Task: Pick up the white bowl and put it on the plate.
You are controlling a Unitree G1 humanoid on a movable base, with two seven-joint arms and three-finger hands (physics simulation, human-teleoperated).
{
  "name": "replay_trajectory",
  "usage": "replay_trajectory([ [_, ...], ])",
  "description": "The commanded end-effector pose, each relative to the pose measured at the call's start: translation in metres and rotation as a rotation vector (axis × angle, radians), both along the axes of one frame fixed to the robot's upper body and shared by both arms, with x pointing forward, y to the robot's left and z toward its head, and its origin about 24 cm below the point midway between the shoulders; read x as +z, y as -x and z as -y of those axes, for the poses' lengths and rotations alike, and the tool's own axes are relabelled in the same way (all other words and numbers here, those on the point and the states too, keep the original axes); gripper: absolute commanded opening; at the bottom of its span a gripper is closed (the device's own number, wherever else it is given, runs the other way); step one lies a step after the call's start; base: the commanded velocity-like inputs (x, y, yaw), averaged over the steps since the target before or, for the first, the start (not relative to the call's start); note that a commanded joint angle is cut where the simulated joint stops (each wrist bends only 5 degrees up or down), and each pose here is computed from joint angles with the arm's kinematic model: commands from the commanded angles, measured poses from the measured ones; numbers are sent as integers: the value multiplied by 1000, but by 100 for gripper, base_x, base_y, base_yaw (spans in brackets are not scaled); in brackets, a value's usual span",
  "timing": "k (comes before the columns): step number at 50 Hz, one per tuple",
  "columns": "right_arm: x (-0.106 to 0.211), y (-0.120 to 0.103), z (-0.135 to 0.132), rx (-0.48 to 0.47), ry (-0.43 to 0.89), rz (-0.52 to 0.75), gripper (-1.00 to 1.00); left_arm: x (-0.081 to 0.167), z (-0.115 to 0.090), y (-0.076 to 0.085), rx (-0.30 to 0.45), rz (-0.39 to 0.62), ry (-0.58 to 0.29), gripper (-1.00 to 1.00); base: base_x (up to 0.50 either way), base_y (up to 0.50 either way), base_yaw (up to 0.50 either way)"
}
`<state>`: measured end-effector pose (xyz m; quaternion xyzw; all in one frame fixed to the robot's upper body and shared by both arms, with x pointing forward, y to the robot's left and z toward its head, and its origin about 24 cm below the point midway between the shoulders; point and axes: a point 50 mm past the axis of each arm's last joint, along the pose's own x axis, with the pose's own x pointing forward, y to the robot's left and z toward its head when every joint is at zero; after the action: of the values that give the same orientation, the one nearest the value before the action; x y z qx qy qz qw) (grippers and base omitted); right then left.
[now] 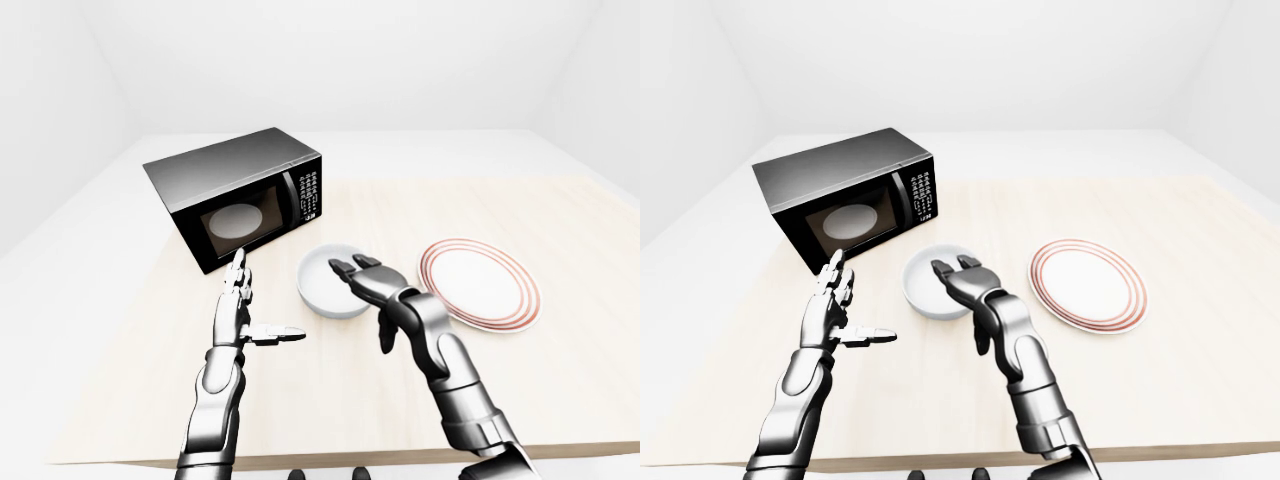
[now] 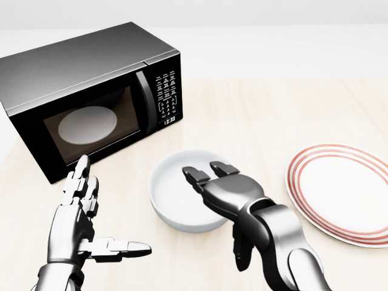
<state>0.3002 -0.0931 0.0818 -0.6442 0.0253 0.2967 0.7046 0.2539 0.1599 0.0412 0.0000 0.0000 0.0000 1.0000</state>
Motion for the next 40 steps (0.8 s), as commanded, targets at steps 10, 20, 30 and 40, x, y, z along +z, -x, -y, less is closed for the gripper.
replay_trajectory([
  [10, -6, 1, -11, 26, 19, -21, 100, 0, 0, 0, 0, 0, 0, 100, 0, 0, 0],
  [20, -10, 0, -14, 31, 32, -37, 100, 0, 0, 0, 0, 0, 0, 100, 0, 0, 0],
  [30, -19, 0, -15, 32, 53, -71, 100, 0, 0, 0, 0, 0, 0, 100, 0, 0, 0],
  [40, -29, 1, -13, 26, 82, -108, 100, 0, 0, 0, 0, 0, 0, 100, 0, 0, 0],
])
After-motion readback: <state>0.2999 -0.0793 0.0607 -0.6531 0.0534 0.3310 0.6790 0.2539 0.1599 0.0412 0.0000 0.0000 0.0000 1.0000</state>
